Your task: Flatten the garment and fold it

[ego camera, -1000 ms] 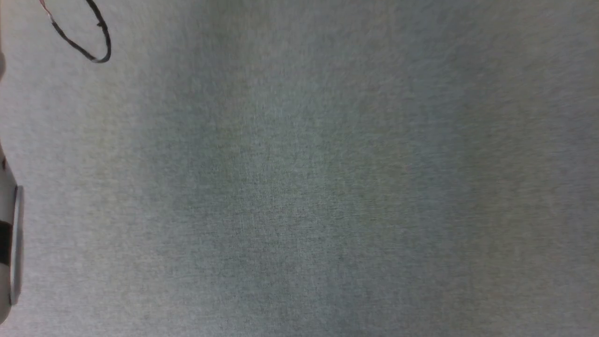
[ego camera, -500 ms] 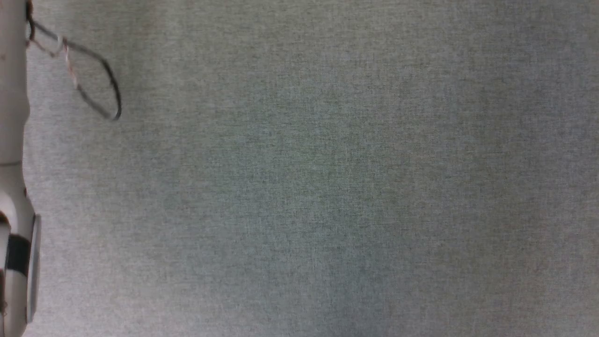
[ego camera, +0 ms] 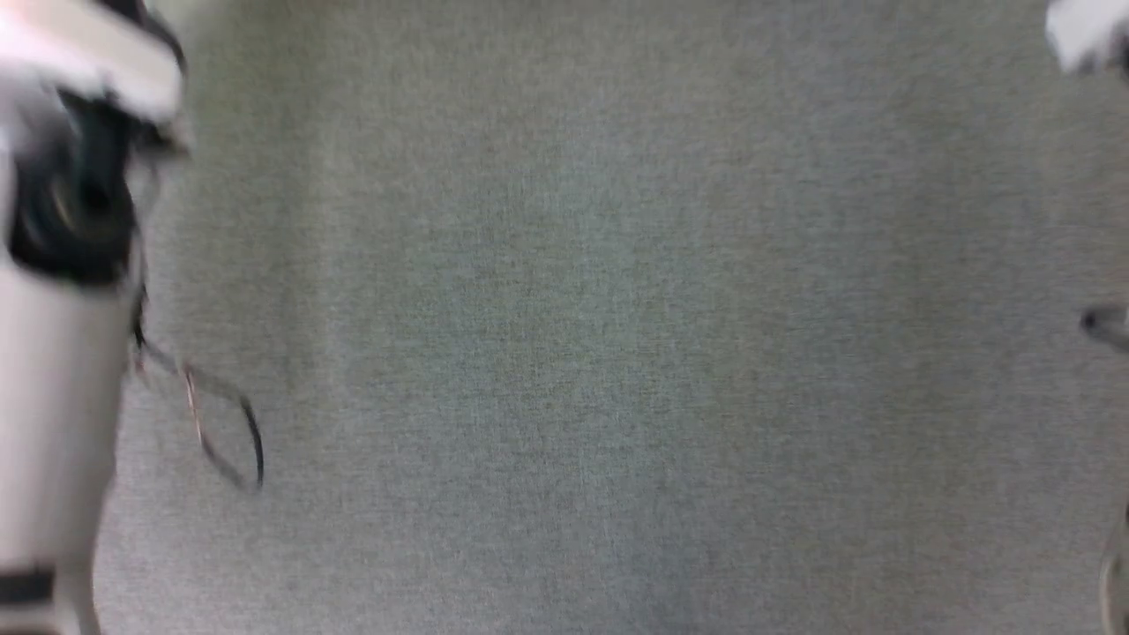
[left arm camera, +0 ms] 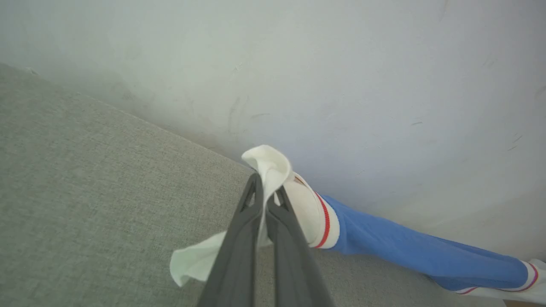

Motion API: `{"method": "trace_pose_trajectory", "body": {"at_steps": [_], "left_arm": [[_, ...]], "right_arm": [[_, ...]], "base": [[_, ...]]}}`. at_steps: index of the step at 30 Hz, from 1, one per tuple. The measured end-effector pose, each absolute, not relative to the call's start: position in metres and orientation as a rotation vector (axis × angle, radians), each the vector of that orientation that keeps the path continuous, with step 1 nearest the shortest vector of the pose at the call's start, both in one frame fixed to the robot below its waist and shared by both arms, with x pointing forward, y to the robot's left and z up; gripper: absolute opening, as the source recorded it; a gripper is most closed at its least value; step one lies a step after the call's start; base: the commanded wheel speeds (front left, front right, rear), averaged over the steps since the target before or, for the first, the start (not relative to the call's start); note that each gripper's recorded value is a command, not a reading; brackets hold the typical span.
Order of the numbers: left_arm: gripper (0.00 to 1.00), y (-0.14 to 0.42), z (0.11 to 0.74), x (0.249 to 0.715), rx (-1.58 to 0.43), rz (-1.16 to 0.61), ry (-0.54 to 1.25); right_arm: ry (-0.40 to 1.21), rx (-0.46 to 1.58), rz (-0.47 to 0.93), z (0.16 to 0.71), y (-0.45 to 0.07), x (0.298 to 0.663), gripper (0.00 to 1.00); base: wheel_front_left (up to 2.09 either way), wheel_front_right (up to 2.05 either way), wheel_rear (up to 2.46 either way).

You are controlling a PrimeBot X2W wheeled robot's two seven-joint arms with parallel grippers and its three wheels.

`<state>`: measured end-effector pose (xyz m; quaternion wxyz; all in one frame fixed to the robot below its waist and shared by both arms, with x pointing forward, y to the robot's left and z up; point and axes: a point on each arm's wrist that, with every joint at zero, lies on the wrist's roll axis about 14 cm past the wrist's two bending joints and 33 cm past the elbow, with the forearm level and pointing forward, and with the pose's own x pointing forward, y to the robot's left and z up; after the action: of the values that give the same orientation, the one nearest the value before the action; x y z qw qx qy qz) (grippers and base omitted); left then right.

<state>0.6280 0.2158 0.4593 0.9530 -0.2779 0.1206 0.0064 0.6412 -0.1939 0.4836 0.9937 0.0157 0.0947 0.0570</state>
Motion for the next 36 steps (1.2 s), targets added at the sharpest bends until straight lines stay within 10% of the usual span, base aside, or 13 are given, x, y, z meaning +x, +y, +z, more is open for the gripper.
{"method": "trace_pose_trajectory", "body": {"at_steps": [36], "left_arm": [[0.0, 0.187, 0.444, 0.299, -0.551, 0.034, 0.544]], "right_arm": [[0.403, 0.356, -0.08, 0.467, -0.237, 0.323, 0.0]], "base": [[0.0, 0.0, 0.0]]}}
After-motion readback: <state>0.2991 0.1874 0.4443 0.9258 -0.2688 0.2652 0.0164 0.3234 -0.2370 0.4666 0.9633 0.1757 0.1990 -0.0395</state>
